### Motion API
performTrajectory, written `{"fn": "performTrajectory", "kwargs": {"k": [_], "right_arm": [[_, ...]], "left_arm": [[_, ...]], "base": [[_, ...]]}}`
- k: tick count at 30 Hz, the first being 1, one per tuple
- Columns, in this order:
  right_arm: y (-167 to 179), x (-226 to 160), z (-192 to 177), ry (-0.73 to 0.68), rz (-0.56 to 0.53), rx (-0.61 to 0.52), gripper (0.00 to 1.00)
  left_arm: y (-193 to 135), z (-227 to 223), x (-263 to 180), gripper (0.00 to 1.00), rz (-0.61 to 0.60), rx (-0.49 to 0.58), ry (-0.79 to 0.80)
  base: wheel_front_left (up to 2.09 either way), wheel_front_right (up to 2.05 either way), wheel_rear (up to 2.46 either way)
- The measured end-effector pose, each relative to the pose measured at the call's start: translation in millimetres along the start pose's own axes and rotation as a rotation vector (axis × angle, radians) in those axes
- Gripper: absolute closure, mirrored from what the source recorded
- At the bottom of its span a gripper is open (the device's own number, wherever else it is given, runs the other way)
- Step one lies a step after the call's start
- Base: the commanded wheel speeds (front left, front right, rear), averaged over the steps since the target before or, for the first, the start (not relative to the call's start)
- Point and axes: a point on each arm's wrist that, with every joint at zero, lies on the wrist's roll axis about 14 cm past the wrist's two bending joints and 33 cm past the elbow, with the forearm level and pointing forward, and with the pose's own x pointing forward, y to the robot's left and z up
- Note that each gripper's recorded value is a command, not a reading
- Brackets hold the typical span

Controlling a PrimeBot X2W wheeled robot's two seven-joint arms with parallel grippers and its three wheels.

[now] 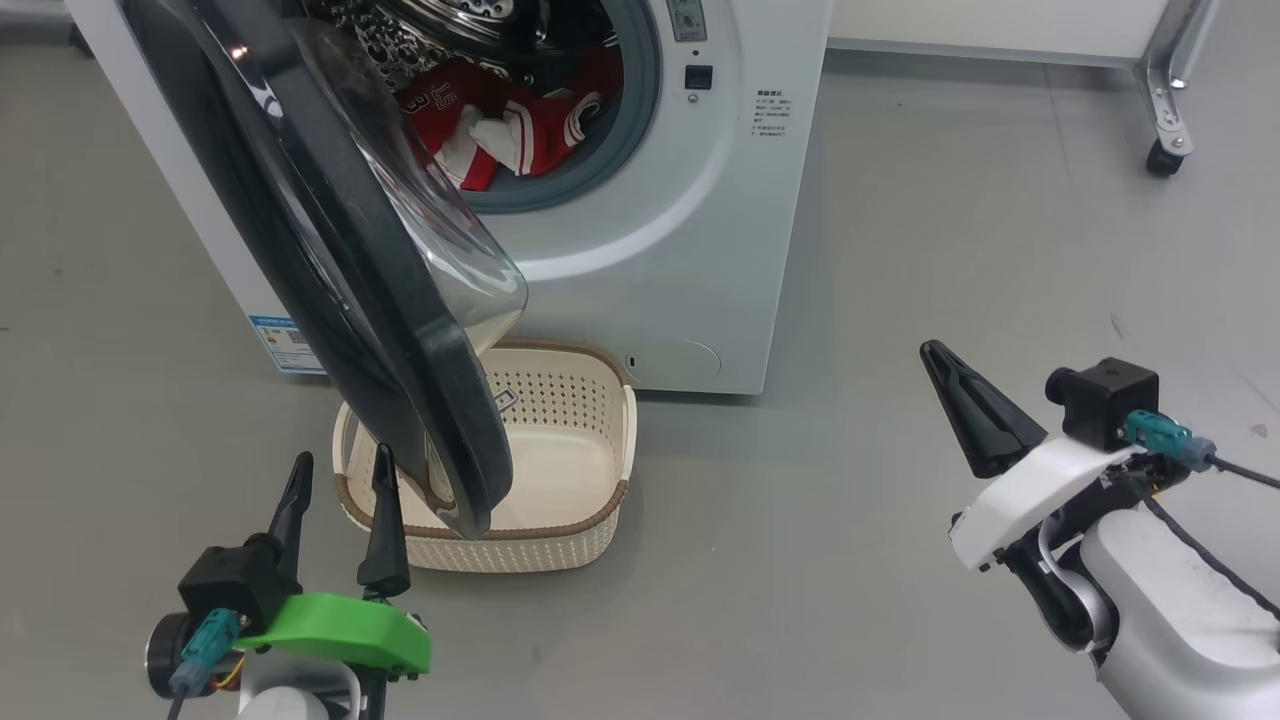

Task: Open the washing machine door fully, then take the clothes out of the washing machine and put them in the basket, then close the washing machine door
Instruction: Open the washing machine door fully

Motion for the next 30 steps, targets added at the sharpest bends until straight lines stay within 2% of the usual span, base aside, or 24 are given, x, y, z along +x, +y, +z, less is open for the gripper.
{"fn": "performTrajectory", "kwargs": {"k": [4, 8, 15, 20, 21, 22, 24, 30], "right_arm": [[-10.1, -13.3, -0.1, -0.057, -0.074, 0.000, 1.00], [-22.3, -26.0, -11.2, -0.043, -0.157, 0.019, 1.00], [-24.5, -38.9, -20.1, -0.047, -0.219, 0.076, 1.00], [-25.4, -42.0, -1.0, -0.133, -0.260, 0.128, 1.00], [-26.0, -42.4, 4.7, -0.152, -0.263, 0.125, 0.86], [-27.2, -43.3, 8.8, -0.167, -0.269, 0.124, 0.67], [-30.5, -48.7, 9.4, -0.175, -0.291, 0.104, 0.00], [-29.2, -56.3, 4.9, -0.177, -0.308, 0.093, 0.00]], "left_arm": [[0.1, -1.5, -1.9, 0.00, -0.001, 0.003, 0.004], [-2.1, -3.9, -3.4, 0.00, -0.012, 0.000, 0.011], [-2.2, -6.9, -5.5, 0.00, -0.012, -0.002, 0.020], [-0.7, -10.2, -8.7, 0.00, -0.010, -0.004, 0.029], [-0.8, -10.3, -8.7, 0.00, -0.010, -0.004, 0.030], [-1.1, -10.9, -9.0, 0.00, -0.011, -0.004, 0.031], [-1.7, -13.2, -10.6, 0.00, -0.014, -0.005, 0.038], [-2.5, -14.5, -11.0, 0.00, -0.017, -0.006, 0.042]], "base": [[0.00, 0.00, 0.00], [0.00, 0.00, 0.00], [0.00, 0.00, 0.00], [0.00, 0.00, 0.00], [0.00, 0.00, 0.00], [0.00, 0.00, 0.00], [0.00, 0.00, 0.00], [0.00, 0.00, 0.00]]}}
